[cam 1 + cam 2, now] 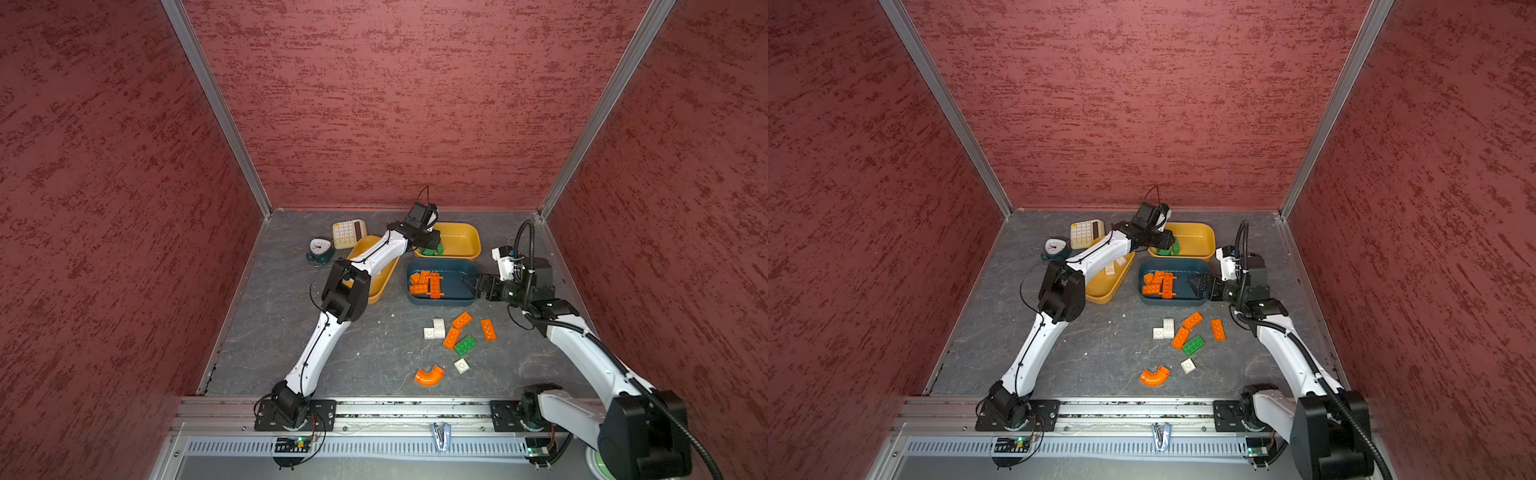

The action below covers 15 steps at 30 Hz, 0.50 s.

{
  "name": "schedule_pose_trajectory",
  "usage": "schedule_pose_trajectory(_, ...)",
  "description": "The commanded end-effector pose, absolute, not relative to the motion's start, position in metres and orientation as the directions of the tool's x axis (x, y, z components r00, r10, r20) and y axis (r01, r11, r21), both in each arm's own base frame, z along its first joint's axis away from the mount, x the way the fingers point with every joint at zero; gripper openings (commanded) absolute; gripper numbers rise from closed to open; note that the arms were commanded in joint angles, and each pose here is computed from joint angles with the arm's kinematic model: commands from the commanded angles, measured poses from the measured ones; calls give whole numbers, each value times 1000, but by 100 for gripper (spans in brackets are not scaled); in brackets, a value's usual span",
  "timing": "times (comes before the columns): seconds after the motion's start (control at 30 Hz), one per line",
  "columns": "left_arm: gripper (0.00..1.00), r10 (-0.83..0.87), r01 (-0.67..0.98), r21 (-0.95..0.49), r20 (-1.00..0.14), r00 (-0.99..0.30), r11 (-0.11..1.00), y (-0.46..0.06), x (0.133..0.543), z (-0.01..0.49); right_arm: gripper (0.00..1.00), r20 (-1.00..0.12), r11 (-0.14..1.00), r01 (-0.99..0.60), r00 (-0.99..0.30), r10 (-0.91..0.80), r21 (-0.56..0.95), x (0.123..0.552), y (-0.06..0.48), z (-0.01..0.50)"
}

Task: Sort the legos into containers by color
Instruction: Place the lego in the container.

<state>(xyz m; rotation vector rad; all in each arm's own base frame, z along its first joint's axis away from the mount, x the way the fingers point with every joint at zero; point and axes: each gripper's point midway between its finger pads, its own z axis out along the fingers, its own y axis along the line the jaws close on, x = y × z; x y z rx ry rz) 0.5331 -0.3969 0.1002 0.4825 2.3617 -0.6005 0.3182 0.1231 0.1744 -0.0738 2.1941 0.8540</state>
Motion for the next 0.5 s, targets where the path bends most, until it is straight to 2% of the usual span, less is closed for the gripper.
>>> schedule_pose_trajectory(0.0,63,206,532,-295,-692,-692,794,-403,526,131,99,-724,776,-354,-665,184,522,328,123,192)
schedule_pose_trajectory(0.13,76,240,568,-296,-689,-684,768,-399,503,156,99,-709,737,-390,-685,169,553,326,133,191)
schedule_pose_trajectory(0.27,82,243,587,-340,-675,-696,735,-383,464,179,99,-685,697,-412,-711,157,587,317,143,188)
schedule_pose_trajectory(0.47,85,226,592,-417,-652,-723,689,-345,395,201,99,-644,726,-371,-754,128,579,300,154,174)
